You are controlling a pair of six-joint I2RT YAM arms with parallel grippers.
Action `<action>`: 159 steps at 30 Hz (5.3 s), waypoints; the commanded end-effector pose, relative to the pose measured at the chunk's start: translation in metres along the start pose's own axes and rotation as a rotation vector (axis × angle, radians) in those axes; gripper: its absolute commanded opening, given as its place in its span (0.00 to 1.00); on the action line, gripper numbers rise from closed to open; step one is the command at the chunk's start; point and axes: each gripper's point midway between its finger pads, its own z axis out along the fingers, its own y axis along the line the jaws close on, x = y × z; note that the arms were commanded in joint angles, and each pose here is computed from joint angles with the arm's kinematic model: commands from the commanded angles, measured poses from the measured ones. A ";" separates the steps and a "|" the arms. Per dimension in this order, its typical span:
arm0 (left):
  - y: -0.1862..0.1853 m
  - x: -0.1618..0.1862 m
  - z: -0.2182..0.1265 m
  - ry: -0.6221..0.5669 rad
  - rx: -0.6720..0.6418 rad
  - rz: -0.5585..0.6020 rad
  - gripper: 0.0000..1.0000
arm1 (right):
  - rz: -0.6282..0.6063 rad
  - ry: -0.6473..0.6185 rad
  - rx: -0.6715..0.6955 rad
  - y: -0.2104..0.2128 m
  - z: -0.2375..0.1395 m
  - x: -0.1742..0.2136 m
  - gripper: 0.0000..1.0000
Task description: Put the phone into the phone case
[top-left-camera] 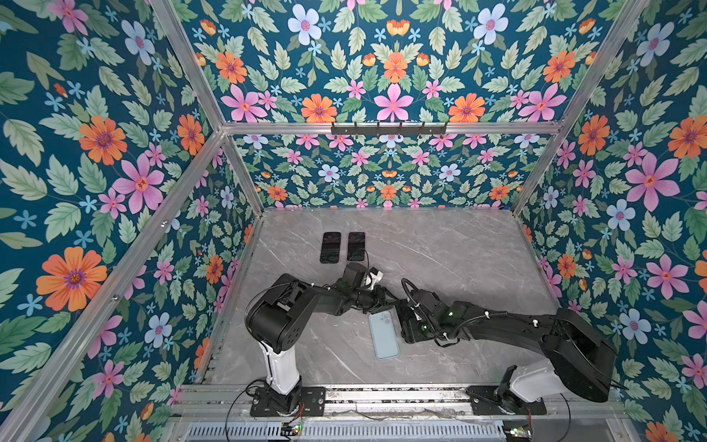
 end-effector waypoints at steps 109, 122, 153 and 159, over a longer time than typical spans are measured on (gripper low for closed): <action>0.018 0.003 -0.037 -0.046 -0.452 0.154 0.56 | 0.922 -0.449 -0.548 -0.051 -0.118 -0.065 0.00; 0.035 0.021 -0.052 0.188 -0.782 0.405 0.55 | 0.809 -0.416 -0.520 -0.046 -0.117 -0.071 0.00; 0.076 0.019 -0.067 0.139 -1.005 0.369 0.15 | 0.723 -0.365 -0.463 -0.044 -0.117 -0.065 0.00; 0.093 0.024 -0.098 -0.005 -0.986 0.070 0.11 | 0.590 -0.309 -0.502 -0.025 -0.124 -0.071 0.00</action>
